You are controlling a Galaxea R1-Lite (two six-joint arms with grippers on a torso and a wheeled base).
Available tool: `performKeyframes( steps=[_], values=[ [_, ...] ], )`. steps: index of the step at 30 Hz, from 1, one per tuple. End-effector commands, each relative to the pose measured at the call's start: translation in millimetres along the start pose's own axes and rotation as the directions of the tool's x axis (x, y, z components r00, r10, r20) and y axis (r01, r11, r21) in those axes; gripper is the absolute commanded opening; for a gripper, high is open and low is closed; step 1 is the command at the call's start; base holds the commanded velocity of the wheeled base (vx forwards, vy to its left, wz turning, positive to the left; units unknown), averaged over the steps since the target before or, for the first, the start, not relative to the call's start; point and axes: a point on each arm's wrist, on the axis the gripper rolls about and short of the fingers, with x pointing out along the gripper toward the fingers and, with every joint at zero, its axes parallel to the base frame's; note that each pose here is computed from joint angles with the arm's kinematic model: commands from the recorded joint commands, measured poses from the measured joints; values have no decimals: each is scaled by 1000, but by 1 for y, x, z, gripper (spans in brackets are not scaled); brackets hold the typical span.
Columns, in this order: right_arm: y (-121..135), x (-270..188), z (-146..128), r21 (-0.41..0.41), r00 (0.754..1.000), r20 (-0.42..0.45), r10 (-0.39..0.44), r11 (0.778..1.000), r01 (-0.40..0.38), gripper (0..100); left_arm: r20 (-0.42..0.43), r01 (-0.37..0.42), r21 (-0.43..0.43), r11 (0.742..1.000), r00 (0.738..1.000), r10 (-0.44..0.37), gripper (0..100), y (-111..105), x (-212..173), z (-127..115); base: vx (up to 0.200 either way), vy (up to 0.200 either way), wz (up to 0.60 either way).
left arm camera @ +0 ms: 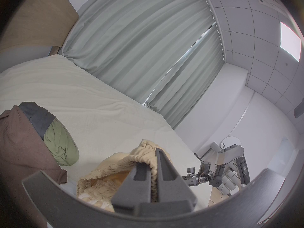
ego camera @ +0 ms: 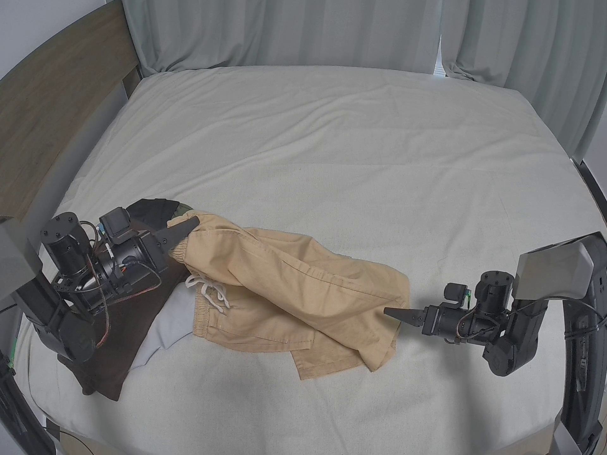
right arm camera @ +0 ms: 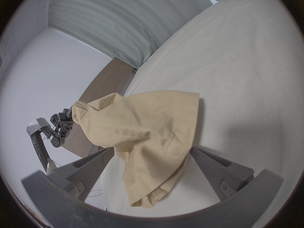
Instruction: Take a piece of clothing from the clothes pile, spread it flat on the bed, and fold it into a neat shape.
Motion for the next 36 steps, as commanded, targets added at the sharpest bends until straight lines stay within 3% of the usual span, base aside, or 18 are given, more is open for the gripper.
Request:
performKeyframes(
  steps=[1,6,20,36],
  values=[
    [-1,8,-3,-5,1000,0,-2,1000,2,100,1,1,1,1000,1000,-1,0,0,0,0,0,0,0],
    [5,6,1,-16,1000,11,2,1000,-2,100,2,-2,-1,1000,1000,2,0,1,0,0,0,0,0],
    [55,-11,14,-72,997,23,74,995,-72,100,6,-11,0,1000,1000,11,0,4,-1,2,0,0,0],
    [35,10,9,-64,997,18,69,996,-67,100,12,-17,2,1000,1000,17,0,7,-2,3,0,0,0]
  ],
)
